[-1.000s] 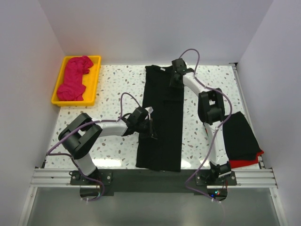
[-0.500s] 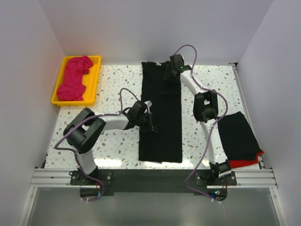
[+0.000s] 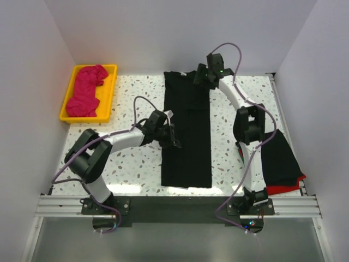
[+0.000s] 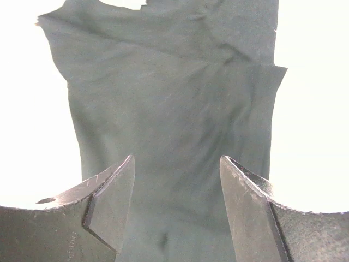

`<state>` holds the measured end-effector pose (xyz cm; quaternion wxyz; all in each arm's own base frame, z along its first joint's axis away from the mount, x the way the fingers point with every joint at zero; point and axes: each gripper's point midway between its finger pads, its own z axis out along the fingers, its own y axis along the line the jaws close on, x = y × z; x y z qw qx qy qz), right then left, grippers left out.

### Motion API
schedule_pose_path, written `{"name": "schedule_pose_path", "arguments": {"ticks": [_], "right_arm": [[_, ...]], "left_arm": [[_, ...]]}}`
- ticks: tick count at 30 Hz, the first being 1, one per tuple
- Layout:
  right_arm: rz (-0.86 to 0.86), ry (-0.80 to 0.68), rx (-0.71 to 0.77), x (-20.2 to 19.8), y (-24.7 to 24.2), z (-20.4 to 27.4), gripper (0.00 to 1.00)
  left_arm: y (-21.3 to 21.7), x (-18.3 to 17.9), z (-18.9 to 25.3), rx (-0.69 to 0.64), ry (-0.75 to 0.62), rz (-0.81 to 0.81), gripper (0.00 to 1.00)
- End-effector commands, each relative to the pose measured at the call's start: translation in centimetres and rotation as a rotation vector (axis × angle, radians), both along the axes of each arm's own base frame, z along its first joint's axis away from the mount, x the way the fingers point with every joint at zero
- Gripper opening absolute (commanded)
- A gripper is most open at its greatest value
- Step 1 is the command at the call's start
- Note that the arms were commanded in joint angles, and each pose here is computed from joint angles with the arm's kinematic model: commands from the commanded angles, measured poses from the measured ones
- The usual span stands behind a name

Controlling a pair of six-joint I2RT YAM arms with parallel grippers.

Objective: Fold and stack the t-shirts
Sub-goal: Fold the tshirt

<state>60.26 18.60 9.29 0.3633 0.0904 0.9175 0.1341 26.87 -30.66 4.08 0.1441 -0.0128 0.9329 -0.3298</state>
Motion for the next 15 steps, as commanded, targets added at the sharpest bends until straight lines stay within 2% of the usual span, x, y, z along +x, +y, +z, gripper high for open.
{"name": "schedule_pose_path", "arguments": {"ticks": [1,2,3,4,5,6,7,8,9,10,11,13,15], "right_arm": [[0.017,-0.213,0.14,-3.6,0.0,16.4,0.67],[0.02,-0.123,0.141,-5.8,-0.1,13.3,0.67],[0.045,-0.119,0.182,-7.1,0.5,13.4,0.67],[0.047,-0.165,0.228,-9.5,0.3,16.6,0.67],[0.049,-0.088,0.225,-11.7,0.3,12.6,0.67],[0.06,-0.08,0.231,-13.6,0.3,12.3,0.67],[0.061,0.009,0.215,-16.6,0.1,8.6,0.67],[0.066,-0.035,0.232,-18.4,-0.1,10.4,0.67],[0.082,-0.022,0.241,-19.9,0.0,9.7,0.67],[0.087,0.052,0.236,-22.6,0.1,6.8,0.67],[0.102,0.033,0.247,-24.3,0.3,7.6,0.67],[0.129,0.1,0.219,-28.1,1.0,4.9,0.67],[0.157,0.109,0.219,-30.9,1.3,4.5,0.67]], "left_arm": [[0.4,0.2,4.5,-0.042,-0.112,-0.028,0.27],[0.6,-0.3,4.4,-0.043,-0.105,-0.03,0.27],[1.2,-1.3,4.3,-0.045,-0.098,-0.035,0.27],[1.5,-1.9,4.1,-0.046,-0.091,-0.038,0.26],[2.2,-3.0,3.1,-0.033,-0.063,-0.042,0.25],[2.6,-3.5,3.3,-0.035,-0.068,-0.045,0.24],[3.0,-4.2,3.0,-0.033,-0.054,-0.052,0.23],[3.7,-5.4,1.9,-0.02,-0.028,-0.057,0.22],[3.9,-5.9,2.0,-0.026,-0.028,-0.06,0.21],[4.2,-6.5,1.7,-0.03,-0.014,-0.067,0.2],[4.8,-7.6,0.7,-0.019,0.015,-0.071,0.19],[5.2,-8.6,0.2,-0.024,0.035,-0.082,0.18],[6.0,-9.8,-1.1,0.0,0.07,-0.093,0.15]]}}
